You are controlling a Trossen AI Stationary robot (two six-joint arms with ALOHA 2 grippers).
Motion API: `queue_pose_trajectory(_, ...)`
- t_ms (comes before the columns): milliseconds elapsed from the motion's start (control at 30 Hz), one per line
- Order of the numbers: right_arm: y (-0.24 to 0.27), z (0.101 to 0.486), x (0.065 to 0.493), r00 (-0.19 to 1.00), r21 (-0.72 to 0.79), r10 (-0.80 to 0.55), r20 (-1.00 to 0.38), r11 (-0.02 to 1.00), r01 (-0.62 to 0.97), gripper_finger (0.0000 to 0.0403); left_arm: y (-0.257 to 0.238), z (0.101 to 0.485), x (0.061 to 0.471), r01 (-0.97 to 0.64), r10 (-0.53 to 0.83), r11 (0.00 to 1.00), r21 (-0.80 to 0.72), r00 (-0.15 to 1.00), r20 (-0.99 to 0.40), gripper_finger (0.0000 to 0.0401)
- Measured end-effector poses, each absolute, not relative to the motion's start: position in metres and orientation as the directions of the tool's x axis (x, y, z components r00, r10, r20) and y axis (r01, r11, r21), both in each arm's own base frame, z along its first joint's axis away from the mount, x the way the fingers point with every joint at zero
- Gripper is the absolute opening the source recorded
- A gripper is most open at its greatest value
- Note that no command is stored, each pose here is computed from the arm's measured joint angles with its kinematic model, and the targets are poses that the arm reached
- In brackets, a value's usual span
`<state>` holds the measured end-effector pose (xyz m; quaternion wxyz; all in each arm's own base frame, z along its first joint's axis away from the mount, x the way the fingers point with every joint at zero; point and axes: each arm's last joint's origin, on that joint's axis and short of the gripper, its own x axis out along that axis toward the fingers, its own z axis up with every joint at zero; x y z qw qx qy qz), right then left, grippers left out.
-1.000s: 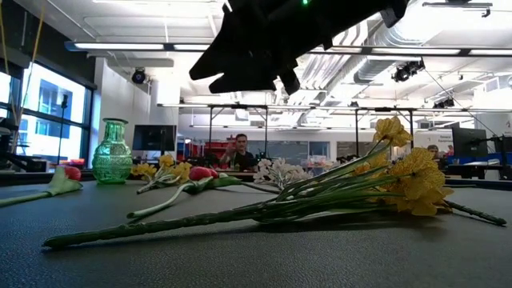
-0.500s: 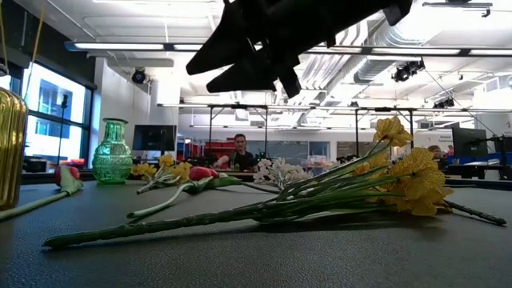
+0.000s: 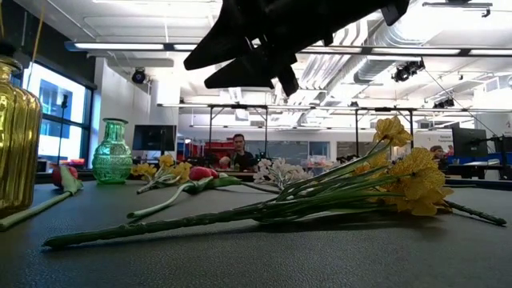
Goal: Sort flowers into vase by color
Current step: Move the yellow vase to the bottom right of the table
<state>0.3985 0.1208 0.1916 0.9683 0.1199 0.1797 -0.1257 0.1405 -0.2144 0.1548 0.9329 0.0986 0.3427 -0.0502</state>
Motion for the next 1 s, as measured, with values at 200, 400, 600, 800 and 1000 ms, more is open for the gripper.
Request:
queue_pose_trajectory(200,0.121,0.192,0.398,0.904,0.177,-0.2,-0.378,0.943,0.283,0.0177,-0.217,0.165,0.143,0.109,0.015,0.977,0.185,0.824,-0.567,0.0269)
queue_pose_trajectory(400,0.122,0.192,0.398,0.905,0.163,-0.198,-0.377,0.947,0.275,0.0177,-0.216,0.166,0.145,0.047,0.055,0.981,0.189,0.864,-0.5,0.0269)
queue_pose_trajectory(600,0.126,0.214,0.392,0.935,0.193,-0.078,-0.345,0.969,0.152,0.0177,-0.213,0.167,0.153,0.021,0.064,0.986,0.164,0.864,-0.499,0.0269)
queue_pose_trajectory(800,0.146,0.255,0.367,0.96,0.133,0.003,-0.282,0.99,0.036,0.0177,-0.21,0.169,0.165,0.02,0.031,0.995,0.093,0.857,-0.515,0.0268)
queue_pose_trajectory(1000,0.175,0.274,0.341,0.967,0.053,0.018,-0.253,0.999,-0.005,0.0177,-0.211,0.17,0.166,0.017,0.012,0.998,0.052,0.857,-0.515,0.0258)
